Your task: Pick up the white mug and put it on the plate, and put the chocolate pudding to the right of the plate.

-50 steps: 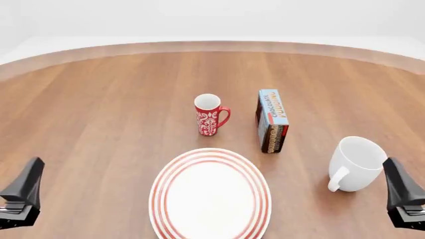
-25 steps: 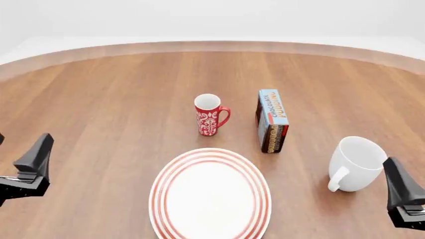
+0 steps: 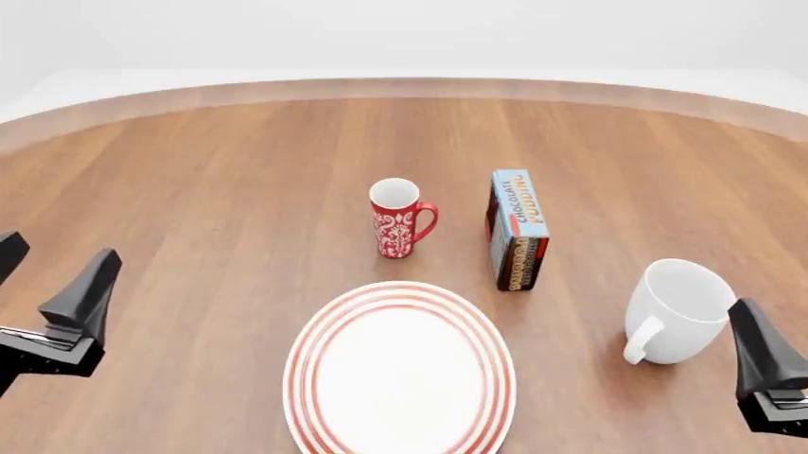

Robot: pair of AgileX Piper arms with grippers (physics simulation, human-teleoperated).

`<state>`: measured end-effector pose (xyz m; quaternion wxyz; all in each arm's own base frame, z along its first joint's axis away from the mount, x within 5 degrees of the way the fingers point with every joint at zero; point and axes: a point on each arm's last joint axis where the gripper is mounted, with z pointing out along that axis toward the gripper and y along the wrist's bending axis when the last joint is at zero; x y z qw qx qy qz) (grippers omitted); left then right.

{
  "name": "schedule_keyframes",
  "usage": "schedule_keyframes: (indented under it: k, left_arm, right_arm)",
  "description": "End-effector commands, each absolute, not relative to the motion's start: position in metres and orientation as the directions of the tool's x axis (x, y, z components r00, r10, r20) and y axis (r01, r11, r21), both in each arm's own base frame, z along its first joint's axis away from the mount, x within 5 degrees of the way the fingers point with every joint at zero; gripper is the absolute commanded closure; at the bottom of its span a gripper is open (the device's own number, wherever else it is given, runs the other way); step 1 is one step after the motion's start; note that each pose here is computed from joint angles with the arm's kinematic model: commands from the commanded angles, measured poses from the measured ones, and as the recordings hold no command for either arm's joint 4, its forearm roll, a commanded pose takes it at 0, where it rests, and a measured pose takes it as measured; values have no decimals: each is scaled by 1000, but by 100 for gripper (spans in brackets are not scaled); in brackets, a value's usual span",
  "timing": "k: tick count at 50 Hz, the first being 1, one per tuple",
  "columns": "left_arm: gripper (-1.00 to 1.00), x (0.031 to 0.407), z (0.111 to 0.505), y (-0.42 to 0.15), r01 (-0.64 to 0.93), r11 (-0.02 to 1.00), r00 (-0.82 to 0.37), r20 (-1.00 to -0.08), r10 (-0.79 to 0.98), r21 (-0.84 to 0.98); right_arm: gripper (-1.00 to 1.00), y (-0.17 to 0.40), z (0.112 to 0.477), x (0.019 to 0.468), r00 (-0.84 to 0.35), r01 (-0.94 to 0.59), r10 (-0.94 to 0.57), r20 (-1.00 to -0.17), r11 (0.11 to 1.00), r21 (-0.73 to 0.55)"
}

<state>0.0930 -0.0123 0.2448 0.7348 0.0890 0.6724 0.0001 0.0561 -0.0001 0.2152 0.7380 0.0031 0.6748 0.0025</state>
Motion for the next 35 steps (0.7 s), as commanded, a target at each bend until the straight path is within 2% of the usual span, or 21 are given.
schedule_keyframes:
  k: [1, 35]
  left_arm:
    - [-100, 90, 253, -17, 172, 973, 117, -984, 133, 152]
    - [-100, 123, 264, -46, 329, 920, 126, -976, 180, 212]
  right_arm:
    - [-100, 0, 215, 56, 89, 1, 8, -996, 1000, 8]
    - [-100, 0, 215, 56, 88, 2, 10, -996, 1000, 10]
